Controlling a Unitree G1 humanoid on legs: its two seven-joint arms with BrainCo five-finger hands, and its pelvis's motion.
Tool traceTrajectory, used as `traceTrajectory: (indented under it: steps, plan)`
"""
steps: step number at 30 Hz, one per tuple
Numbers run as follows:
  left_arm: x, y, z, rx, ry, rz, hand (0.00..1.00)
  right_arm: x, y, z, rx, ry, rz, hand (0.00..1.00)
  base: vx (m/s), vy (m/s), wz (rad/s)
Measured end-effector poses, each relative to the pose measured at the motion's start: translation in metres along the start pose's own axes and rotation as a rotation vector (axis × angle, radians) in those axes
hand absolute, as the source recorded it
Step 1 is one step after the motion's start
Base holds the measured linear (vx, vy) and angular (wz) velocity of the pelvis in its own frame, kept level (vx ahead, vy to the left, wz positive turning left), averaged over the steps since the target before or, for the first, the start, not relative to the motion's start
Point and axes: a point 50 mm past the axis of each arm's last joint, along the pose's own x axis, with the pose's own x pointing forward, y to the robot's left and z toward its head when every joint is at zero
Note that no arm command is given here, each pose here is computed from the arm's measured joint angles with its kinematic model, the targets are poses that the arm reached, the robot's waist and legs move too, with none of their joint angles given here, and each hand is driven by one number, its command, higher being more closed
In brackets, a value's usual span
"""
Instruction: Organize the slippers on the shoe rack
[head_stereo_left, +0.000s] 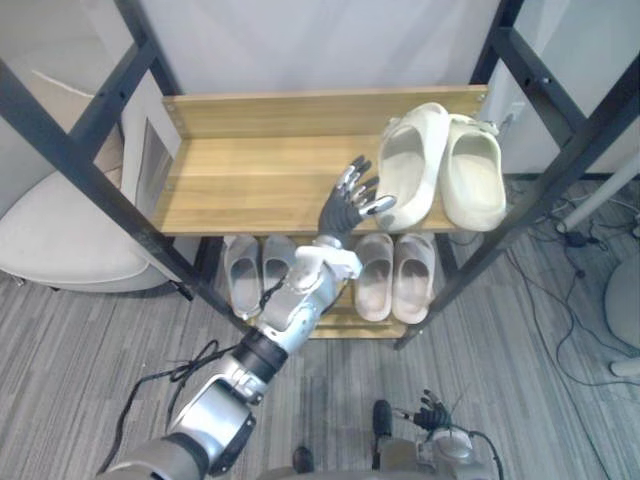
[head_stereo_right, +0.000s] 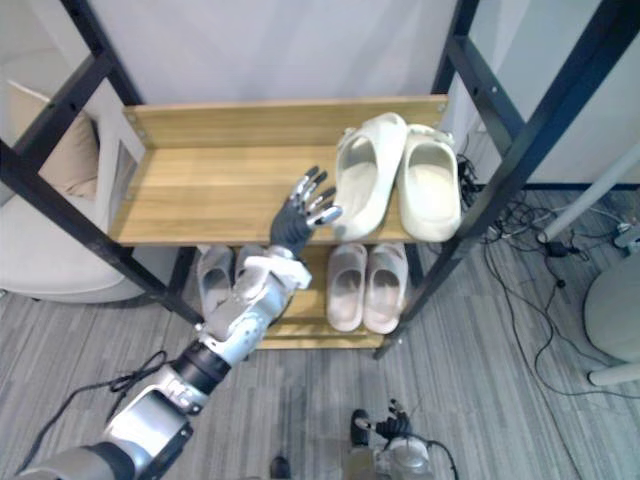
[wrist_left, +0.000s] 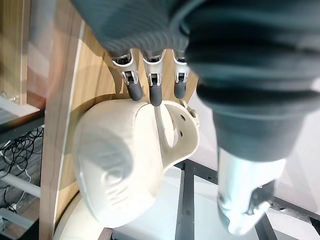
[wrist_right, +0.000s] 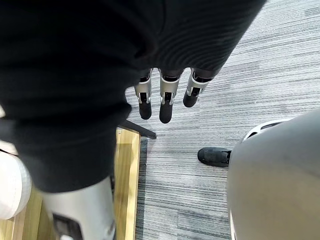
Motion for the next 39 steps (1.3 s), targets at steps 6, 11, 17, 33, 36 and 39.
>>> traceTrajectory:
  steps: [6,11,17,33,36,39]
  plan:
    - [0.005,-0.002,0.002,0.014,0.0,0.005,0.0,0.0,0.001,0.001,0.001,-0.001,-0.001,0.0,0.0,0.0,-0.01]
    - [0.007,-0.003,0.002,0.018,0.0,0.004,0.0,0.0,0.002,0.001,0.003,-0.003,0.001,0.0,0.0,0.0,-0.06]
    - [0.007,-0.004,0.002,0.013,0.0,0.001,0.0,0.0,0.002,0.001,0.003,-0.002,0.001,0.0,0.0,0.0,0.01]
    - [0.017,-0.049,0.008,0.001,-0.021,-0.132,0.0,-0.003,0.001,-0.007,0.005,0.015,-0.003,0.0,-0.01,0.002,0.02]
    - [0.018,-0.042,0.012,0.002,-0.035,-0.109,0.0,-0.003,0.001,-0.006,0.007,0.015,-0.004,0.0,-0.02,0.0,-0.11]
    - [0.019,-0.034,0.014,-0.002,-0.047,-0.076,0.0,-0.003,0.001,-0.007,0.01,0.017,-0.005,0.0,0.0,0.0,0.0]
